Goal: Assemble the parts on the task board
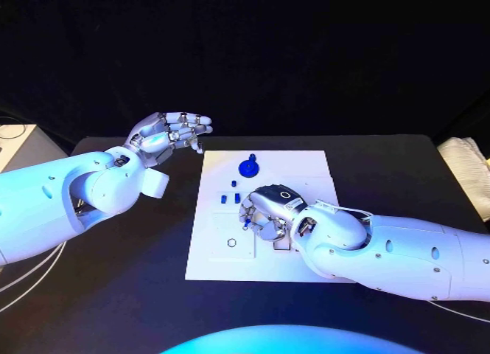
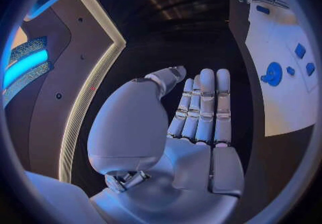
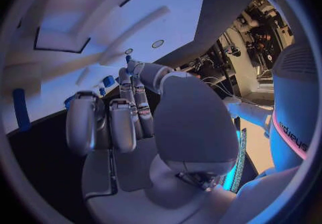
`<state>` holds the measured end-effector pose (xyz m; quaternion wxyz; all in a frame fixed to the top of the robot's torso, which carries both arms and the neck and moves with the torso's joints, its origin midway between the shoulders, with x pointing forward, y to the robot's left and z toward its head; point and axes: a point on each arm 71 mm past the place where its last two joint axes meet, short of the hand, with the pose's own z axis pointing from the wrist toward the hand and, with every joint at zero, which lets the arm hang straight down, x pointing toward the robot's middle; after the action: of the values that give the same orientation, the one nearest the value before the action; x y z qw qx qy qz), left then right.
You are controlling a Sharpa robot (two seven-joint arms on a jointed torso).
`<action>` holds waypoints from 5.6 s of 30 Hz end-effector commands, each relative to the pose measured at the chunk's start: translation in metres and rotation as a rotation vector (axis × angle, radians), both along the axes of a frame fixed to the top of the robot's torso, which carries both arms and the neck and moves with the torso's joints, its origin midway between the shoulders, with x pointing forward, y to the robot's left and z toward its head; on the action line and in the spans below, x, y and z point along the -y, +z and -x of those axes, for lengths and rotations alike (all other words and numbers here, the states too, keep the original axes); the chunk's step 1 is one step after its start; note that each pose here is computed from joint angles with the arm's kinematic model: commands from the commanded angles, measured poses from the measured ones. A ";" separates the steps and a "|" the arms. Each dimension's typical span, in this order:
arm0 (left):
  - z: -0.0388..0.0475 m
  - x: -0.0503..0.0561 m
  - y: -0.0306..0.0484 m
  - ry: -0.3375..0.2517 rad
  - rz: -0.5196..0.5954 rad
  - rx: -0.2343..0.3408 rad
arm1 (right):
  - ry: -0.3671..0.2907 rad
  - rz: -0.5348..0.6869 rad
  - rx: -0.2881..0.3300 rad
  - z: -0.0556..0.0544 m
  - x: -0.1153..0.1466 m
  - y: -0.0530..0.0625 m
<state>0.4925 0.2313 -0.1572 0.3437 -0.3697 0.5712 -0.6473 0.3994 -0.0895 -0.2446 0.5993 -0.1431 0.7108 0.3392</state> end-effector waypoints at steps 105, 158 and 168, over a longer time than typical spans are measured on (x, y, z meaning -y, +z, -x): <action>0.0020 0.000 -0.0002 -0.047 0.016 -0.012 | -0.195 0.268 -0.016 -0.045 0.099 0.038; 0.0008 -0.002 -0.0012 -0.046 0.010 -0.019 | -0.208 0.145 0.112 -0.037 0.084 0.047; -0.0008 -0.001 -0.0019 -0.042 0.008 -0.020 | -0.162 0.009 0.156 -0.022 0.072 0.078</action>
<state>0.4937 0.2346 -0.1599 0.3286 -0.3690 0.5803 -0.6474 0.4246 -0.1652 -0.1724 0.6665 -0.1235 0.6920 0.2483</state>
